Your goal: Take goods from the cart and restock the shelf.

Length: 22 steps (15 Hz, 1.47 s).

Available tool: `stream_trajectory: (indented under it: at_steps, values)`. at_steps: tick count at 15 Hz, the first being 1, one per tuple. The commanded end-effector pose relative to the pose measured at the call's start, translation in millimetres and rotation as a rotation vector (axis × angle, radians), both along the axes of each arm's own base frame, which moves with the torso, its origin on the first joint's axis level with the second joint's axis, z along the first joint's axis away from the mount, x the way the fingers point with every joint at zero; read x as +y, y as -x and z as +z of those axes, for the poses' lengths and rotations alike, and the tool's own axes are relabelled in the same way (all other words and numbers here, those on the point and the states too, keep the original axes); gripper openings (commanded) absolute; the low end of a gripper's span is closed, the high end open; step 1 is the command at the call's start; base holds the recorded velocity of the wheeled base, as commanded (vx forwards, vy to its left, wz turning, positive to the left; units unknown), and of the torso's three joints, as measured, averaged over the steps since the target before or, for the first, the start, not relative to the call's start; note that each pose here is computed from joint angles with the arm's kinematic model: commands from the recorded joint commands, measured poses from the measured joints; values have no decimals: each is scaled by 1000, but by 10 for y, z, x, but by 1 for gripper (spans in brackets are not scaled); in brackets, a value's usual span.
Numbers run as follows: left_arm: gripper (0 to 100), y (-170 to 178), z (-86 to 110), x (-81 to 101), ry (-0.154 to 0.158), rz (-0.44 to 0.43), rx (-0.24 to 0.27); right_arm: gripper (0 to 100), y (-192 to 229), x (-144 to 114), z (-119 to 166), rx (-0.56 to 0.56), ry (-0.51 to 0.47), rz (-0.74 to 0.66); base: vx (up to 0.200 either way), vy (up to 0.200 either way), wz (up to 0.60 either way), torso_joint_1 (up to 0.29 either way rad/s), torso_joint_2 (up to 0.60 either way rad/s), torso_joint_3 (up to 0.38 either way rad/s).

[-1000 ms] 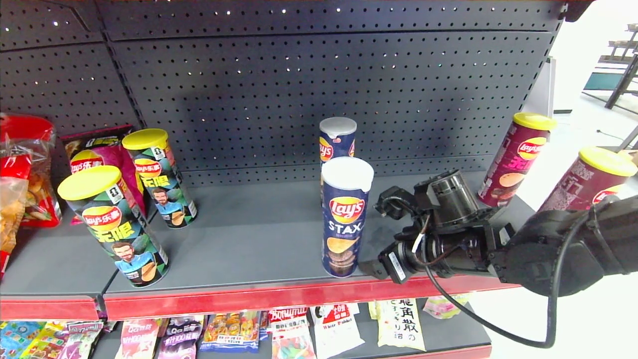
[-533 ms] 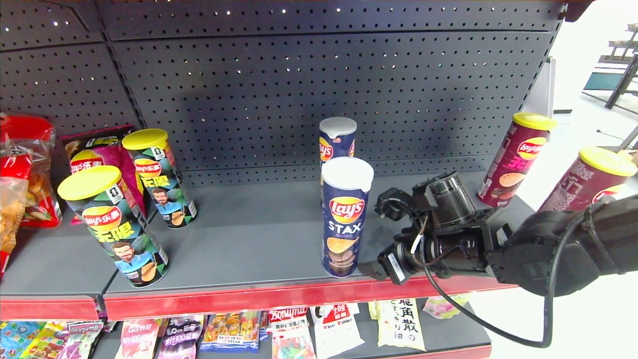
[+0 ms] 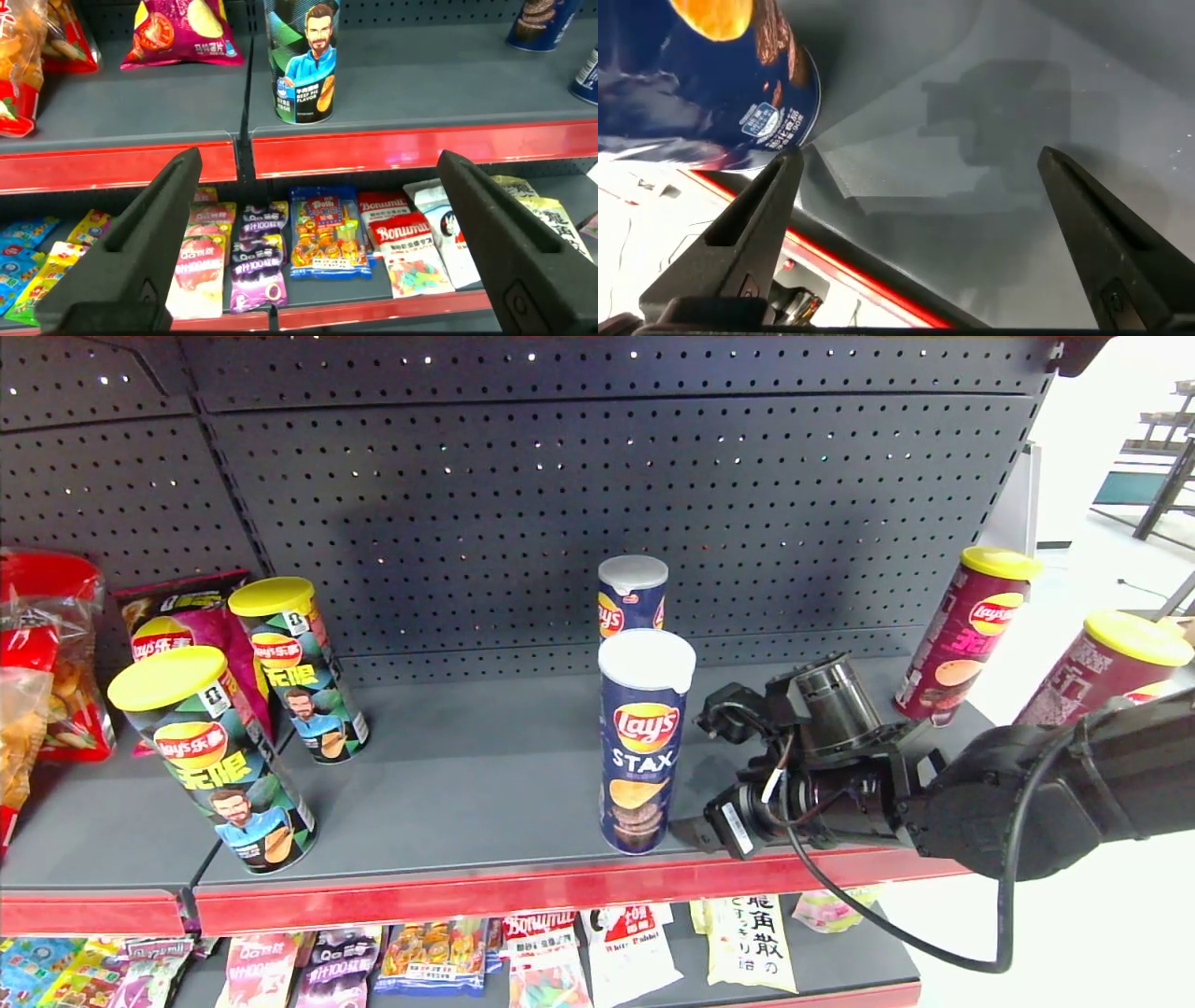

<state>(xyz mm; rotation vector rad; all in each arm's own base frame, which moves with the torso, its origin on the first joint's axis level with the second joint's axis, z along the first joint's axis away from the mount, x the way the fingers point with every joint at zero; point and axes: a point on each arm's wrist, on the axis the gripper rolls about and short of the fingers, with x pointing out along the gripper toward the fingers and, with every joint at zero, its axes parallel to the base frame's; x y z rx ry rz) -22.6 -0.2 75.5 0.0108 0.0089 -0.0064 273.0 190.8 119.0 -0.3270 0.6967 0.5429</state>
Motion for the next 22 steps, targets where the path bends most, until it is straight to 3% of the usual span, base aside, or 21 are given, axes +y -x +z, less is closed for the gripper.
stream_trajectory:
  at_steps: [1,4,7,10,12,14,15,16,18,20,21,22]
  values:
    - [100,0,3,0,0,0,0,100,-1,1,-2,1,0,0,0,0,0,0,0,0]
    - [100,0,-2,0,0,0,0,100,20,-88,9,4,3,-18,0,0,0,0,0,0]
    - [100,0,-2,0,0,0,0,100,283,-305,278,-54,-34,-29,0,0,0,0,0,0]
    - [100,0,-2,0,0,0,0,100,1016,-791,599,-166,-111,-25,0,0,0,0,0,0]
    - [100,0,-2,0,0,0,0,100,1399,-1047,648,-237,-137,-12,0,0,0,0,0,0]
    - [100,0,-2,0,0,0,0,100,1930,-1537,446,-383,-64,-63,0,0,0,0,0,0]
    - [100,0,0,0,0,0,-1,100,2100,-1686,351,-441,-17,-122,0,0,0,0,0,0]
    - [100,-1,-1,0,0,0,2,100,2261,-1769,225,-450,-29,-175,0,0,0,0,0,0]
    - [100,0,-2,0,0,0,0,100,2543,-1872,-2,-510,-157,-286,0,0,0,0,0,0]
    - [100,0,-2,0,0,0,0,100,2668,-1895,-302,-446,-283,-380,0,0,0,0,0,0]
    - [100,1,4,0,0,0,-3,100,2729,-1890,-335,-413,-352,-359,0,0,0,0,0,0]
    - [100,0,0,0,0,0,-1,100,2772,-1887,-333,-448,-383,-313,0,0,0,0,0,0]
